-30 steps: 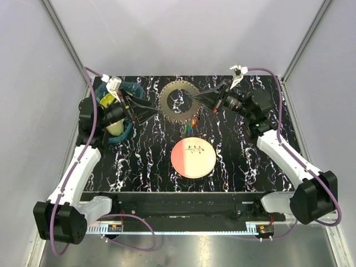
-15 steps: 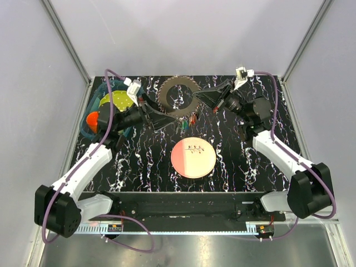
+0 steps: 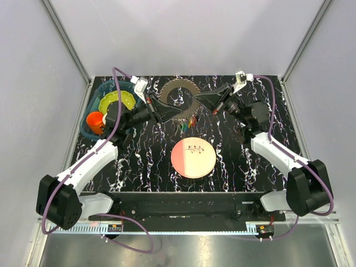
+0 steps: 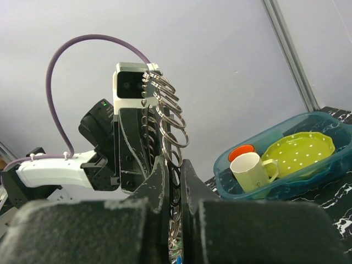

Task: Remove the keys from the keyring

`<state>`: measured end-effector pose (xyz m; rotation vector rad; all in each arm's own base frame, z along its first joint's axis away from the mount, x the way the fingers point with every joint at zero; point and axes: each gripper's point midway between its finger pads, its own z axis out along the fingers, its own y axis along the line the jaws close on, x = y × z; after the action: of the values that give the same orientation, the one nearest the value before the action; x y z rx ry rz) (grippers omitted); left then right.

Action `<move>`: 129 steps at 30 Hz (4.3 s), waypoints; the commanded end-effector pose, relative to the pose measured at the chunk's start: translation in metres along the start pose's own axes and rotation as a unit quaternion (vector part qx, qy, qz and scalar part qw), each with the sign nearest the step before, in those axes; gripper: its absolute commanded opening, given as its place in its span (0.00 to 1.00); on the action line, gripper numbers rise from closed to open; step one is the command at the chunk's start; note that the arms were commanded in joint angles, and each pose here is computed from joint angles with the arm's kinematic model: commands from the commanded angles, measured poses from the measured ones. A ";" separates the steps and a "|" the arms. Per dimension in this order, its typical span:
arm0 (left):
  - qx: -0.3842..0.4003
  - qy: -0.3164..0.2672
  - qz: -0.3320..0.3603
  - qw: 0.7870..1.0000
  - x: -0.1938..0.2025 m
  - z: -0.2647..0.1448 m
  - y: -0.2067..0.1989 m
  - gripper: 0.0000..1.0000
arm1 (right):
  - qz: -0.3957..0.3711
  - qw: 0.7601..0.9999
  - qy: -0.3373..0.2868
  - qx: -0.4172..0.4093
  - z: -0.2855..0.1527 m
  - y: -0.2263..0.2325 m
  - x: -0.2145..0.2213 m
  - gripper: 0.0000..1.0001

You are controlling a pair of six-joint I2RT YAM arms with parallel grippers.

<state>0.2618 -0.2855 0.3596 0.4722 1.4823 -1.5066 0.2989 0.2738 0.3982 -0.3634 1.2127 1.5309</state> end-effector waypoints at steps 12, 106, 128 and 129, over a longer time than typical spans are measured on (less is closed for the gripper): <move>0.006 -0.017 0.059 0.998 -0.019 -0.005 -0.021 0.00 | -0.101 0.990 0.061 0.075 -0.022 -0.005 0.011 0.48; -0.144 -0.097 0.037 0.984 -0.052 -0.044 0.008 0.00 | -0.336 0.931 0.040 0.138 -0.005 -0.054 0.135 0.01; -0.161 -0.098 0.034 0.982 -0.050 -0.048 0.013 0.00 | -0.335 0.927 0.092 0.140 -0.014 -0.058 0.151 0.37; -0.160 -0.097 0.032 0.982 -0.049 -0.048 0.013 0.00 | -0.335 0.927 0.090 0.140 -0.012 -0.058 0.151 0.38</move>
<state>0.2874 -0.2269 0.3381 0.1545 1.6612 -1.1827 0.2874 0.3315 0.2278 -0.6632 1.3167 0.7360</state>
